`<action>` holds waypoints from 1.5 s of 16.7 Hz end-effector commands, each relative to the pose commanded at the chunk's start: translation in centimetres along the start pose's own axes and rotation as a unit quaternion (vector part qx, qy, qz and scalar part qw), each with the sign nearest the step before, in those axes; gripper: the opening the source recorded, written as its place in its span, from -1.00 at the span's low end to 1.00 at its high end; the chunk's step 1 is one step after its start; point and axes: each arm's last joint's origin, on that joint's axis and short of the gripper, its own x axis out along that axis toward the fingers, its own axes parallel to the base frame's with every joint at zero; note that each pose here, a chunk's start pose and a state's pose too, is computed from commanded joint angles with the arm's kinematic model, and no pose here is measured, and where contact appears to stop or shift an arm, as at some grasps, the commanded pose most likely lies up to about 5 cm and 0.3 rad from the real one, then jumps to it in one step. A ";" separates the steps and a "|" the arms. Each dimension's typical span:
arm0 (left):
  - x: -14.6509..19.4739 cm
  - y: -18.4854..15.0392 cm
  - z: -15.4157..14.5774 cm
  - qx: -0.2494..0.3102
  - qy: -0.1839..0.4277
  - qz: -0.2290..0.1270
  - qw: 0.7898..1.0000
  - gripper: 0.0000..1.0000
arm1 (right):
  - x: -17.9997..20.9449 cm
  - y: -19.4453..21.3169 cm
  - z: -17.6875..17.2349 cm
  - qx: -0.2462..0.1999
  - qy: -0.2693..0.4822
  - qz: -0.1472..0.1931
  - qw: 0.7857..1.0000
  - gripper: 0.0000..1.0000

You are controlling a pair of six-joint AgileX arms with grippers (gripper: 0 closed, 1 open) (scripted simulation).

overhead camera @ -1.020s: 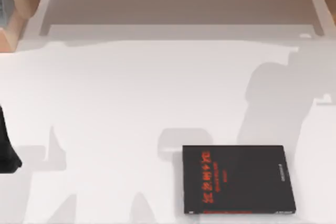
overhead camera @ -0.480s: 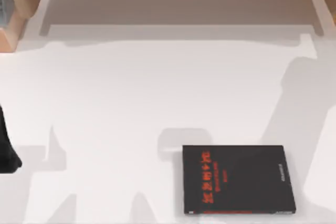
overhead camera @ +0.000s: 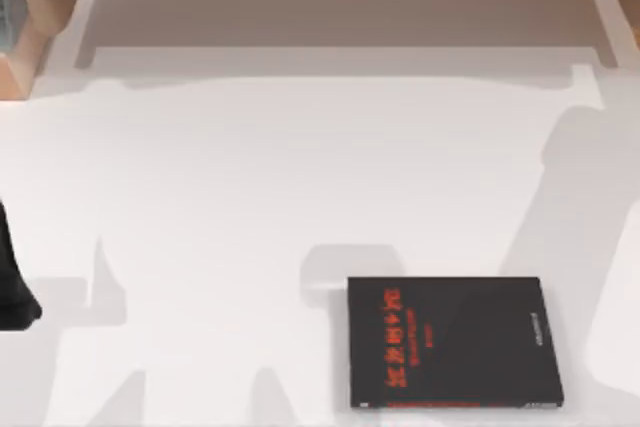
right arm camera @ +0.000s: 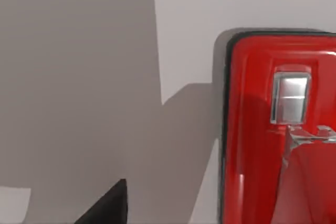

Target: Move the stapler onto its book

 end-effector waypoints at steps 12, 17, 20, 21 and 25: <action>0.0 0.0 0.0 0.000 0.000 0.000 1.000 1.00 | 0.0 0.0 0.0 0.000 0.000 0.000 1.000 -1.00; 0.0 0.0 0.0 0.000 0.000 0.000 1.000 1.00 | 0.0 0.0 0.0 0.000 0.000 0.000 1.000 -1.00; 0.0 0.0 0.0 0.000 0.000 0.000 1.000 1.00 | -0.1 -0.2 0.0 0.002 -0.001 0.000 1.000 -1.00; 0.0 0.0 0.0 0.000 0.000 0.000 1.000 1.00 | -0.1 -0.2 0.0 0.002 -0.001 0.000 1.000 -1.00; 0.0 0.0 0.0 0.000 0.000 0.000 1.000 1.00 | -2.5 -0.4 -0.7 0.020 -0.012 -0.005 1.000 -1.00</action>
